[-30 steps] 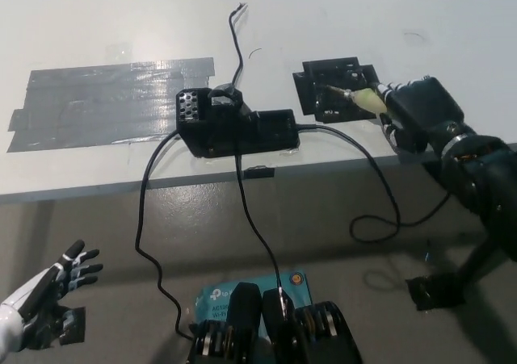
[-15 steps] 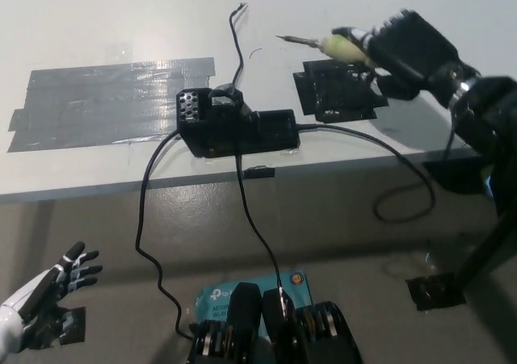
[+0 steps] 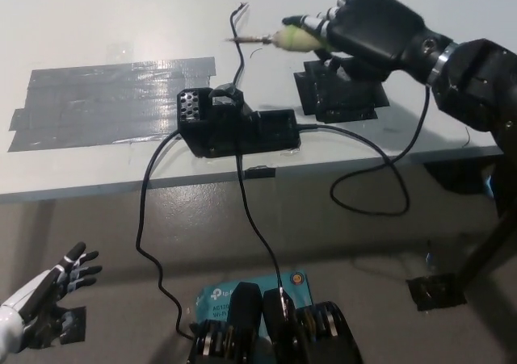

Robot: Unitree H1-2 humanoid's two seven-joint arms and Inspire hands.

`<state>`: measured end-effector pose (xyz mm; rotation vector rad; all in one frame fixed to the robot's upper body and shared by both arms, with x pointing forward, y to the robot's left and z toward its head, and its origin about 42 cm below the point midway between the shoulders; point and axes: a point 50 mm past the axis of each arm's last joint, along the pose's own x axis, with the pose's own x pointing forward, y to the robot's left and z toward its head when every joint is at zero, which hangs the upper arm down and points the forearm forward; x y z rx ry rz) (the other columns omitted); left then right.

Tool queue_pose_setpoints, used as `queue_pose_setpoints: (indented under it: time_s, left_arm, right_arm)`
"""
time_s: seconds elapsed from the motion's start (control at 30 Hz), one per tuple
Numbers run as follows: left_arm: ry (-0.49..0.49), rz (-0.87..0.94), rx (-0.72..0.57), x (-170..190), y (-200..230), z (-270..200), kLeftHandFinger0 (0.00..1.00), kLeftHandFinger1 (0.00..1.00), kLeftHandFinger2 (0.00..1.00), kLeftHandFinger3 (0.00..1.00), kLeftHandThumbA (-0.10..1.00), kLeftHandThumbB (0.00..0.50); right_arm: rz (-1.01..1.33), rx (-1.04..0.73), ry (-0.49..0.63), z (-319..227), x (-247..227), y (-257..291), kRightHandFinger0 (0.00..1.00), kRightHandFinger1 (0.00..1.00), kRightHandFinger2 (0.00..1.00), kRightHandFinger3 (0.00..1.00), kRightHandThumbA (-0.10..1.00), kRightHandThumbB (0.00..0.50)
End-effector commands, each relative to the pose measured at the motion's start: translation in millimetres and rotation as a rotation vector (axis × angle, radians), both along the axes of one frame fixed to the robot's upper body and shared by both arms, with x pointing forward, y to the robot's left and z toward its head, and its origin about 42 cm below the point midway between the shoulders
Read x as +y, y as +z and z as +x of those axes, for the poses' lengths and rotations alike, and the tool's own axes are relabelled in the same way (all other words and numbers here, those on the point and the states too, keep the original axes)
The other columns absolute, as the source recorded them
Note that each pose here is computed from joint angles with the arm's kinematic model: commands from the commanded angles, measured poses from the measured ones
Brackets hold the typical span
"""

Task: The robot uses its right hand to grab and lift the soldering gun kept on the middle of the table and puts it in its base

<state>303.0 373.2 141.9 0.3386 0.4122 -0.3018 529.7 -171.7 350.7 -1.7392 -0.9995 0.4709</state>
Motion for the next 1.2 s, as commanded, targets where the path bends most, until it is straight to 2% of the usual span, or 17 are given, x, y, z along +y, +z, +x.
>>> queue_pose_setpoints:
  time_s: [0.0, 0.07, 0.2, 0.33, 0.37, 0.4, 0.47, 0.67, 0.73, 0.77, 0.8, 0.9, 0.97, 1.07, 1.1, 1.13, 1.17]
  left_arm:
    - [-0.020, 0.020, -0.019, 0.8, 12.4, 3.6, 1.00, 1.00, 1.00, 1.00, 1.00, 0.162]
    - [-0.020, 0.024, -0.022, 1.0, 13.0, 2.7, 1.00, 1.00, 1.00, 1.00, 1.00, 0.167]
    - [-0.019, 0.029, -0.026, 1.0, 13.4, 2.1, 1.00, 1.00, 1.00, 1.00, 1.00, 0.188]
    - [-0.022, 0.031, -0.025, 1.2, 14.0, 2.5, 1.00, 1.00, 1.00, 1.00, 1.00, 0.207]
    - [-0.023, 0.033, -0.023, 1.4, 13.8, 2.7, 1.00, 1.00, 1.00, 1.00, 1.00, 0.217]
    - [-0.025, 0.041, -0.021, 1.6, 13.4, 3.0, 1.00, 1.00, 1.00, 1.00, 1.00, 0.221]
    - [-0.024, 0.030, -0.022, 1.9, 13.0, 4.3, 1.00, 1.00, 1.00, 1.00, 1.00, 0.214]
    - [-0.031, 0.036, -0.025, -1.1, 14.8, 5.3, 1.00, 1.00, 1.00, 1.00, 1.00, 0.189]
    - [-0.033, 0.033, -0.030, -1.8, 16.0, 5.1, 1.00, 1.00, 1.00, 1.00, 1.00, 0.221]
    - [-0.034, 0.036, -0.032, -2.1, 16.8, 5.4, 1.00, 1.00, 1.00, 1.00, 1.00, 0.225]
    - [-0.034, 0.033, -0.032, -2.2, 16.7, 6.0, 1.00, 1.00, 1.00, 1.00, 1.00, 0.220]
    - [-0.036, 0.031, -0.031, -2.7, 16.7, 8.0, 1.00, 1.00, 1.00, 1.00, 1.00, 0.230]
    - [-0.040, 0.041, -0.031, -3.0, 16.7, 8.4, 1.00, 1.00, 1.00, 1.00, 1.00, 0.209]
    - [-0.038, 0.037, -0.036, -3.4, 16.8, 7.9, 1.00, 1.00, 1.00, 1.00, 1.00, 0.224]
    - [-0.036, 0.037, -0.035, -3.4, 16.8, 7.8, 1.00, 1.00, 1.00, 1.00, 1.00, 0.211]
    - [-0.036, 0.042, -0.038, -3.5, 17.0, 7.6, 1.00, 1.00, 1.00, 1.00, 1.00, 0.209]
    - [-0.039, 0.044, -0.041, -3.5, 17.0, 7.5, 1.00, 1.00, 1.00, 1.00, 1.00, 0.209]
  right_arm:
    - [0.010, -0.073, 0.067, -3.1, 10.8, 39.6, 0.00, 0.00, 0.01, 0.19, -0.10, 0.267]
    - [0.009, -0.074, 0.071, -4.0, 8.9, 35.4, 0.00, 0.00, 0.00, 0.32, -0.10, 0.302]
    - [-0.036, -0.092, 0.061, -4.1, 0.4, 25.7, 0.00, 0.00, 0.00, 0.42, -0.10, 0.343]
    - [-0.058, -0.092, 0.046, -2.8, -7.1, 19.7, 0.00, 0.00, 0.00, 0.47, -0.10, 0.321]
    - [-0.069, -0.070, 0.040, -2.5, -6.9, 19.0, 0.00, 0.00, 0.19, 0.49, -0.10, 0.310]
    - [-0.067, -0.060, 0.040, -2.1, -6.4, 17.7, 0.00, 0.00, 0.17, 0.51, -0.10, 0.317]
    - [-0.053, -0.059, 0.049, -1.4, -5.8, 16.6, 0.00, 0.00, 0.01, 0.49, -0.10, 0.334]
    - [-0.098, -0.101, 0.093, -0.5, -5.2, 8.0, 0.00, 0.00, 0.00, 0.37, -0.09, 0.360]
    - [-0.148, -0.112, 0.100, 0.0, -5.1, 5.6, 0.00, 0.00, 0.00, 0.37, -0.08, 0.313]
    - [-0.177, -0.127, 0.115, 0.4, -5.5, 2.3, 0.00, 0.00, 0.29, 0.33, -0.10, 0.286]
    - [-0.178, -0.118, 0.115, 0.7, -5.5, 0.7, 0.00, 0.00, 0.36, 0.29, -0.10, 0.272]
    - [-0.171, -0.092, 0.110, 1.7, -5.3, -1.1, 0.00, 0.00, 0.42, 0.25, -0.10, 0.190]
    - [-0.172, -0.095, 0.114, 2.8, -3.8, -2.5, 0.00, 0.00, 0.37, 0.22, -0.10, 0.181]
    - [-0.167, -0.079, 0.096, 4.6, -2.3, -3.9, 0.00, 0.00, 0.36, 0.26, -0.10, 0.226]
    - [-0.179, -0.074, 0.073, 5.8, -2.4, -4.4, 0.00, 0.00, 0.12, 0.33, -0.10, 0.225]
    - [-0.215, -0.072, 0.031, 7.9, -2.8, -4.9, 0.00, 0.00, 0.01, 0.43, -0.10, 0.217]
    - [-0.232, -0.074, 0.015, 8.7, -2.6, -5.0, 0.00, 0.00, 0.00, 0.44, -0.10, 0.219]
